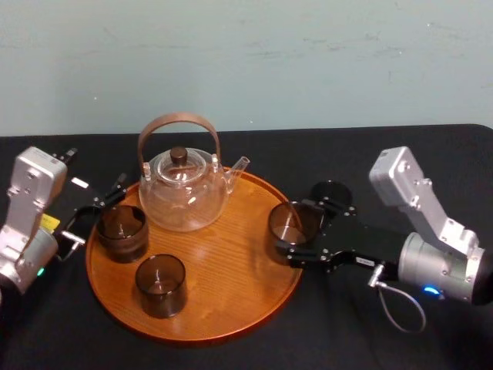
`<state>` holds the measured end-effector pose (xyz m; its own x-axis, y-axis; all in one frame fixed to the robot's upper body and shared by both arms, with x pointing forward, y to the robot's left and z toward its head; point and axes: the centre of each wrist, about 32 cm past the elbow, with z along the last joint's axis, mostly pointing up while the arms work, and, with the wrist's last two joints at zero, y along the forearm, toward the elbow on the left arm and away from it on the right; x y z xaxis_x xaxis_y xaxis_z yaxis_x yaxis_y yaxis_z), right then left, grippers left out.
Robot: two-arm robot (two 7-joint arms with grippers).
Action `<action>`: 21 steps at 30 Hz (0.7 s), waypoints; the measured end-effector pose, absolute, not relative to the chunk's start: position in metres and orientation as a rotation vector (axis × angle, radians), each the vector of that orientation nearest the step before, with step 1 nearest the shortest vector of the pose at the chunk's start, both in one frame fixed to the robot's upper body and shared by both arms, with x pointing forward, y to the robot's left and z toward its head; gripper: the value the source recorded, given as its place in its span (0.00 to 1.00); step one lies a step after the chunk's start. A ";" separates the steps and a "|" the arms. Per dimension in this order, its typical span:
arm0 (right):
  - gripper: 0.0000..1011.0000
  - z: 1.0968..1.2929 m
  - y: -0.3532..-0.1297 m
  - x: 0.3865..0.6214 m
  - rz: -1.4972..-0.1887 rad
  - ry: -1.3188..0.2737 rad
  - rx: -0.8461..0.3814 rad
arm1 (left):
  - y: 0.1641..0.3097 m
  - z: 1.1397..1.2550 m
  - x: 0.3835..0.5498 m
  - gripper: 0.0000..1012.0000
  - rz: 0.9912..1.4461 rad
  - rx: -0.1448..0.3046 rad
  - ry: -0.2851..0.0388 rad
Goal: Pick up the glass from the table and place it on the tray.
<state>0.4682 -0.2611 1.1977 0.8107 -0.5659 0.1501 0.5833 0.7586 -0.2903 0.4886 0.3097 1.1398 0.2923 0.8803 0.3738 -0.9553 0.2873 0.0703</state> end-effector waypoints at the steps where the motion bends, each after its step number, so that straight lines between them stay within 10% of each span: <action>1: 0.89 1.198 -0.259 0.469 -0.620 -0.055 -0.334 | 0.310 1.140 0.489 0.99 1.248 0.305 -0.285; 21: 0.89 1.184 -0.220 0.481 -0.507 -0.055 -0.334 | 0.310 1.140 0.489 0.99 1.248 0.304 -0.285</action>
<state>0.4806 -0.2199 1.1842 0.8737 -0.4676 0.1338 0.4854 0.8210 -0.3004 0.4886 0.3097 1.1398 0.2923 0.8803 0.3737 -0.9552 0.2874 0.0703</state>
